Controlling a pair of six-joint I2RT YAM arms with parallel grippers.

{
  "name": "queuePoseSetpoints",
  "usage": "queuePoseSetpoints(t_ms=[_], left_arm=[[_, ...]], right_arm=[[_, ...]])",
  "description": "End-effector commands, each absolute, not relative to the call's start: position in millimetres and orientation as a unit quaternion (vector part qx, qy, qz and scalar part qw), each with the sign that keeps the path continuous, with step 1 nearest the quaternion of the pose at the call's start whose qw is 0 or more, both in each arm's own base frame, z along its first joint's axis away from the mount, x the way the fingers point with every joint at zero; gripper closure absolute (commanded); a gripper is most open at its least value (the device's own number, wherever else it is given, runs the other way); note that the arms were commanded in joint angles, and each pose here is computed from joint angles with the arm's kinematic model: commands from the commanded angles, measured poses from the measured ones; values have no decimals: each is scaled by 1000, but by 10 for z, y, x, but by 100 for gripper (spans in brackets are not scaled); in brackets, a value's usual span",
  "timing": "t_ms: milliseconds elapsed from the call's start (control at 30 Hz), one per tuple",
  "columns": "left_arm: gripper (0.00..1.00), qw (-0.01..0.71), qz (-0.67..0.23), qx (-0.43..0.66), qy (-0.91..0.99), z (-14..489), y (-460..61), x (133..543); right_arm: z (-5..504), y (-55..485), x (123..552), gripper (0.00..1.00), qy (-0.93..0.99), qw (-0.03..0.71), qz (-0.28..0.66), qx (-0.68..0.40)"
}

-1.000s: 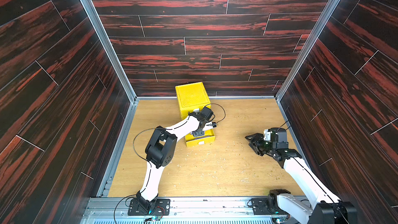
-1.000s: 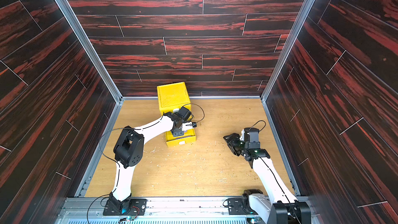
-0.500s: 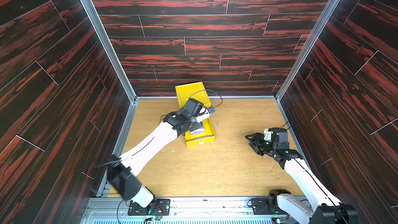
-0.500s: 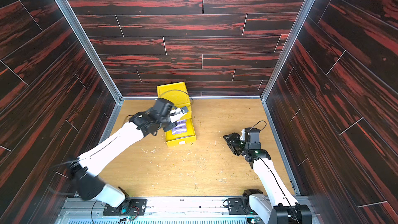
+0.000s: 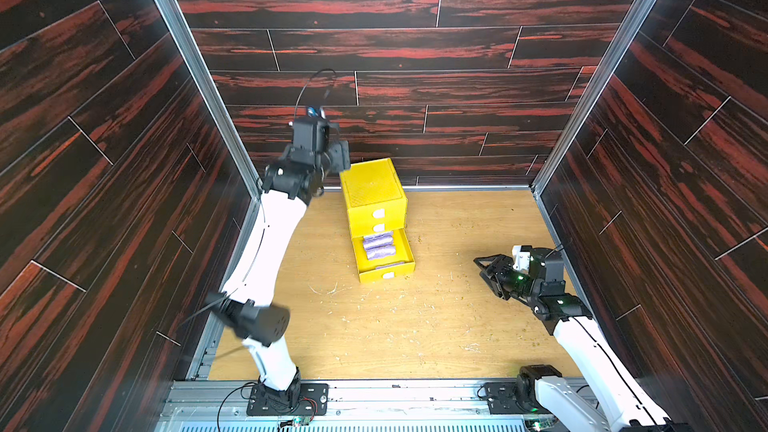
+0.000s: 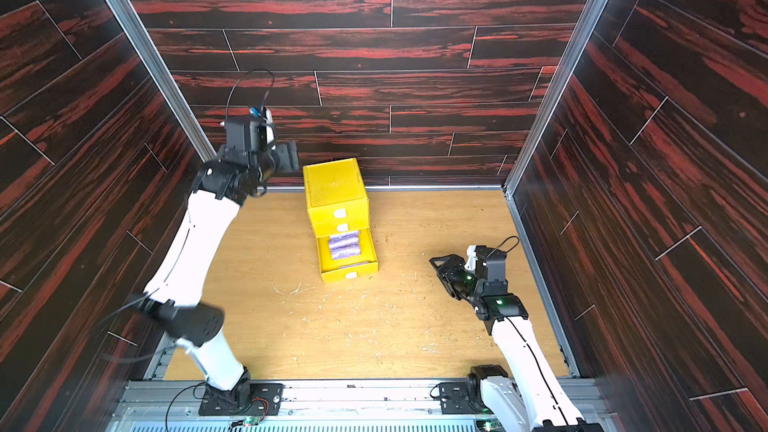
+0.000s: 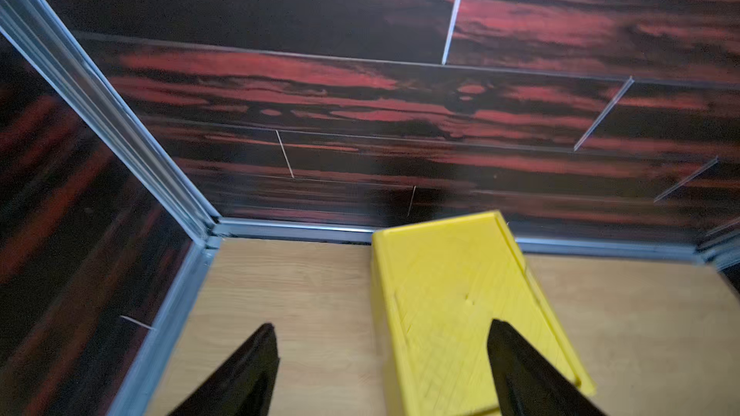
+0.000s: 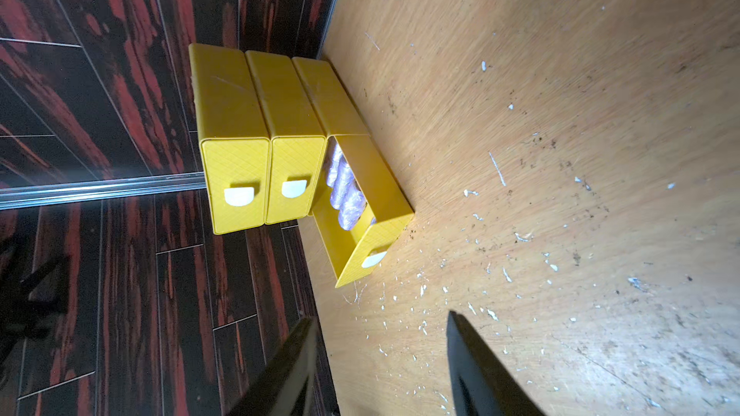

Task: Sort the rolls of trash bags by color and place them into the drawer
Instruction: Place the roll of trash bags in the drawer, then close the drawer in the storage box.

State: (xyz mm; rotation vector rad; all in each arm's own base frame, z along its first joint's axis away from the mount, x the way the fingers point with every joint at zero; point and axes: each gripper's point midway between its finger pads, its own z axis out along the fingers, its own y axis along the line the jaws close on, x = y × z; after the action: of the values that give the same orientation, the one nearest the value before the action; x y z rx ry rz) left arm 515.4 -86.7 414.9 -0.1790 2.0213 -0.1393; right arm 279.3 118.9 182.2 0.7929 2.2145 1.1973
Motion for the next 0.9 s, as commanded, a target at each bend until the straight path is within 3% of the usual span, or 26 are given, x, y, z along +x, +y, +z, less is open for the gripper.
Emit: queuePoseSetpoints(t_ms=[0, 100, 267, 467, 867], left_arm=[[0, 370, -185, -179, 893, 3400, -843, 5302], [0, 334, -295, -205, 871, 3146, -944, 5612], [0, 313, -318, -193, 874, 2940, -1030, 5753], [0, 283, -312, -196, 885, 2603, -1051, 5816], [19, 260, -278, -175, 908, 2331, -1004, 5753]], right_arm=[[1798, 1283, 2718, 43, 813, 238, 450, 282], [1769, 1314, 2709, 42, 817, 239, 448, 274], [1686, 1322, 2720, 42, 824, 233, 441, 269], [1602, 1355, 2729, 42, 822, 226, 447, 271], [1682, 1528, 2796, 45, 817, 264, 458, 230]])
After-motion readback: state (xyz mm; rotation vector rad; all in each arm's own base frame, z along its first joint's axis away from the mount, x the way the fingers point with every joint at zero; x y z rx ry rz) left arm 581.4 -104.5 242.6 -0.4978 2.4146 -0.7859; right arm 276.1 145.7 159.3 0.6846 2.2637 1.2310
